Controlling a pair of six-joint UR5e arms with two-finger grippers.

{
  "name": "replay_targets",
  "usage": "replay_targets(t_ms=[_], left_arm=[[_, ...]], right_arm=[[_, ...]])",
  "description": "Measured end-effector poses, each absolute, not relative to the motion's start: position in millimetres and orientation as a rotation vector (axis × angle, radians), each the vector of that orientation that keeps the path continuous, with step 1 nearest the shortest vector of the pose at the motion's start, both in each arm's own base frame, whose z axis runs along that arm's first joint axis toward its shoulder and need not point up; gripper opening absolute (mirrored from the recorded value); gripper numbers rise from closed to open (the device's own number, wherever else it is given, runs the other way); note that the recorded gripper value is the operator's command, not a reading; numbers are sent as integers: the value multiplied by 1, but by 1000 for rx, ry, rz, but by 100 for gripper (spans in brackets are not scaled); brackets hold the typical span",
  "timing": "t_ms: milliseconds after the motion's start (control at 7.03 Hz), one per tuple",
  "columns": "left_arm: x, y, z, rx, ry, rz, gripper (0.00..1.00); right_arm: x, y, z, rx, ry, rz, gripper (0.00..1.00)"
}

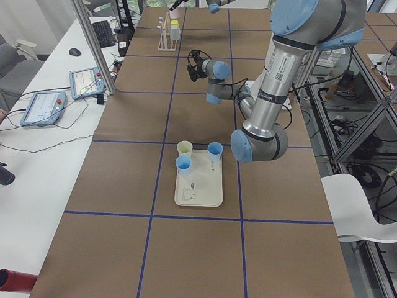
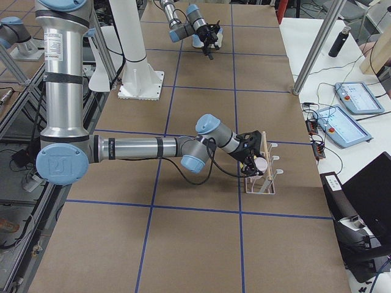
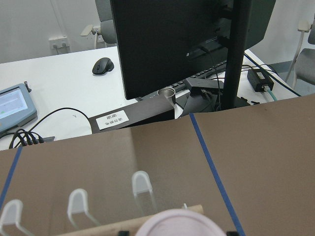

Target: Transfer IKEA cup to right arm and place on rack

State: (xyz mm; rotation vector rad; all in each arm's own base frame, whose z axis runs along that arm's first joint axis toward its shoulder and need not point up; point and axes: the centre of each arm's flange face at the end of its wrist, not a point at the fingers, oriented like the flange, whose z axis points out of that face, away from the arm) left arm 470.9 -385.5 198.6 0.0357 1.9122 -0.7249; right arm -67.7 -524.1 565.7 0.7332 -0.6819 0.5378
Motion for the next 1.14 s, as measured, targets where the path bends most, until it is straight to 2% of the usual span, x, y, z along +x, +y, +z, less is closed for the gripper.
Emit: replay_targets(t_ms=[426, 1137], left_arm=[[471, -386, 199, 36, 1912, -725, 100], [471, -385, 199, 36, 1912, -725, 100]], right_arm=[[-66, -526, 578, 736, -645, 556, 28], [-69, -531, 567, 762, -647, 562, 27]])
